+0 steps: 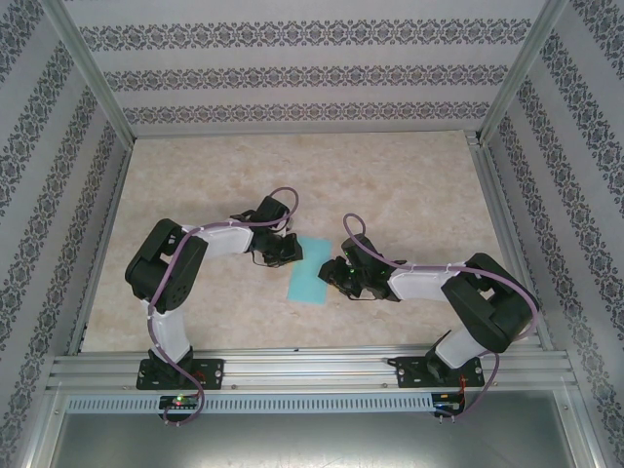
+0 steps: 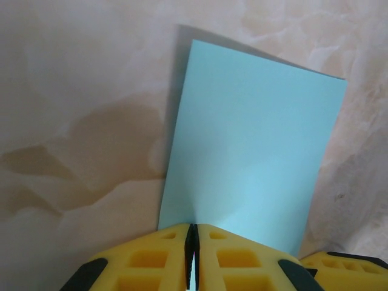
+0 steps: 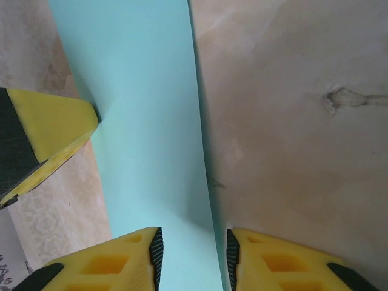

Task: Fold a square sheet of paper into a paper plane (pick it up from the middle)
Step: Third fold the triangle at the center of the table.

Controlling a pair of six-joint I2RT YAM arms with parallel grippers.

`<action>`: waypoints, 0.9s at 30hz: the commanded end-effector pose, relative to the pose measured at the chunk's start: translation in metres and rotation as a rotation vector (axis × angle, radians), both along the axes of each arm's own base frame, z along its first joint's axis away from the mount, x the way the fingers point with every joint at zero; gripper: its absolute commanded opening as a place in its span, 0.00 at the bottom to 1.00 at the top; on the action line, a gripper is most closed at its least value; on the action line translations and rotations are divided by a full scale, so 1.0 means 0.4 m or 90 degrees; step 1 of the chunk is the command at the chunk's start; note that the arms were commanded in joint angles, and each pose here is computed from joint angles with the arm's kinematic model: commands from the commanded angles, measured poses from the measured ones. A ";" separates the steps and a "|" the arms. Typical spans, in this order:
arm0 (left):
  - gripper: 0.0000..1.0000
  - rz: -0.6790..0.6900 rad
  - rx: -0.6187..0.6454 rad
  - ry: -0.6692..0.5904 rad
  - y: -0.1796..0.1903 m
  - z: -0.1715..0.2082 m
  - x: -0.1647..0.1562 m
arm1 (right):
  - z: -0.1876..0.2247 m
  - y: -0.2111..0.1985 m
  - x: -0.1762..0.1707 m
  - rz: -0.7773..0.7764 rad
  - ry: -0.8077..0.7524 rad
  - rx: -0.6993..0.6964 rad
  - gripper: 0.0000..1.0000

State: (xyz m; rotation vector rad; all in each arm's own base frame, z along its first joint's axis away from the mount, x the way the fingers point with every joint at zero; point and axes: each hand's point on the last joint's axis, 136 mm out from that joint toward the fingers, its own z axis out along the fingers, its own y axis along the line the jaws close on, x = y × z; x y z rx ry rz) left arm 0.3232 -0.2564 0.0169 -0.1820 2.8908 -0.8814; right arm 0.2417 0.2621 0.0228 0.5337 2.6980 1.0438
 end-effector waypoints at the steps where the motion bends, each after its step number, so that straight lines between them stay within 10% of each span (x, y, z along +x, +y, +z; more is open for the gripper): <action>1: 0.14 0.042 0.049 0.067 0.063 -0.055 -0.045 | 0.021 0.021 0.010 -0.003 -0.023 0.032 0.36; 27: 0.14 0.062 0.027 0.064 0.066 -0.040 -0.042 | 0.031 0.025 -0.007 -0.001 -0.035 0.043 0.37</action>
